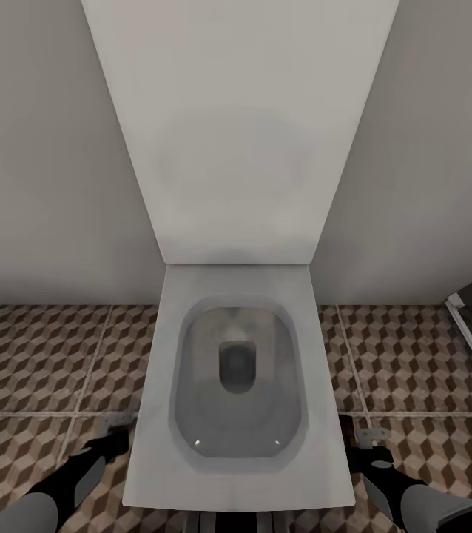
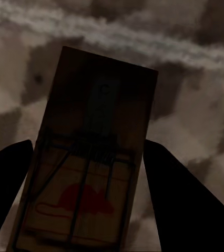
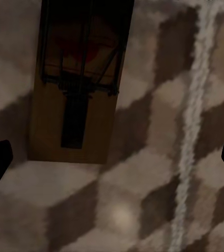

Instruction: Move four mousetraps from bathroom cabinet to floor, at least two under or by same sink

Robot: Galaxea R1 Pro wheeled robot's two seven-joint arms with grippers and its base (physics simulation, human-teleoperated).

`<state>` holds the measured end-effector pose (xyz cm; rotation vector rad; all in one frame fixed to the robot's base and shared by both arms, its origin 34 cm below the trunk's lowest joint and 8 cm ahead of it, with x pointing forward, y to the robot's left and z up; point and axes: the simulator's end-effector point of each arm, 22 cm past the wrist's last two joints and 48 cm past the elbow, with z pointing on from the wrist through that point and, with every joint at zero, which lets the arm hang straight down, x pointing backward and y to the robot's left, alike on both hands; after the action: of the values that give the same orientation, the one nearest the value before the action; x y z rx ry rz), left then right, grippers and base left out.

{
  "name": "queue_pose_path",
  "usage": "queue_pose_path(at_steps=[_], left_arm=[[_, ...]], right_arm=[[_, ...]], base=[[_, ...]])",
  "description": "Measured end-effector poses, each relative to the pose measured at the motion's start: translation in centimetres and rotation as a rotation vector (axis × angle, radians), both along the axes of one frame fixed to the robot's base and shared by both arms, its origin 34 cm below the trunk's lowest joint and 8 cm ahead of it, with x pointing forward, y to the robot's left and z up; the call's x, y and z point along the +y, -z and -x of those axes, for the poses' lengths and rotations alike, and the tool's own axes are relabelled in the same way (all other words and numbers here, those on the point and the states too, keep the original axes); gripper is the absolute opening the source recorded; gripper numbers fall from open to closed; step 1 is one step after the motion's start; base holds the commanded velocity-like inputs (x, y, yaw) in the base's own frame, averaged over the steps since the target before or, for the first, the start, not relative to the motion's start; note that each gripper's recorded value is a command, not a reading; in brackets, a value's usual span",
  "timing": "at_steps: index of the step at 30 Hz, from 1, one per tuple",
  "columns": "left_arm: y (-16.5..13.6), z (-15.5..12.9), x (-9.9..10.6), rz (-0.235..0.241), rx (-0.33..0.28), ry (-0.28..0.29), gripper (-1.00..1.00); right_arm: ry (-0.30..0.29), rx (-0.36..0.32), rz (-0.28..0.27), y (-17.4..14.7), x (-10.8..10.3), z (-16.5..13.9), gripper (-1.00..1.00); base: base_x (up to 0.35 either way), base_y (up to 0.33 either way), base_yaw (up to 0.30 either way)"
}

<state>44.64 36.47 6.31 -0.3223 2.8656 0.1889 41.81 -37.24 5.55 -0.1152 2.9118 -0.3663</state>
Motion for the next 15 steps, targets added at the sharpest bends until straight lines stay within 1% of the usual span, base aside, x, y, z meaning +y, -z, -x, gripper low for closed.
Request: queue_pose_path(at_steps=[5, 15], left_arm=[[0.4, 1.5, 0.1, -0.004, 0.033, -0.006, -1.00], [0.6, 2.5, -0.2, -0.002, 0.058, -0.006, -1.00]], right_arm=[[0.000, 0.000, 0.000, 0.0, 0.0, 0.0, 1.00], [0.000, 0.000, 0.000, 0.0, -0.1, 0.0, 1.00]], base=[[0.000, 0.000, 0.000], [0.000, 0.000, 0.000]])
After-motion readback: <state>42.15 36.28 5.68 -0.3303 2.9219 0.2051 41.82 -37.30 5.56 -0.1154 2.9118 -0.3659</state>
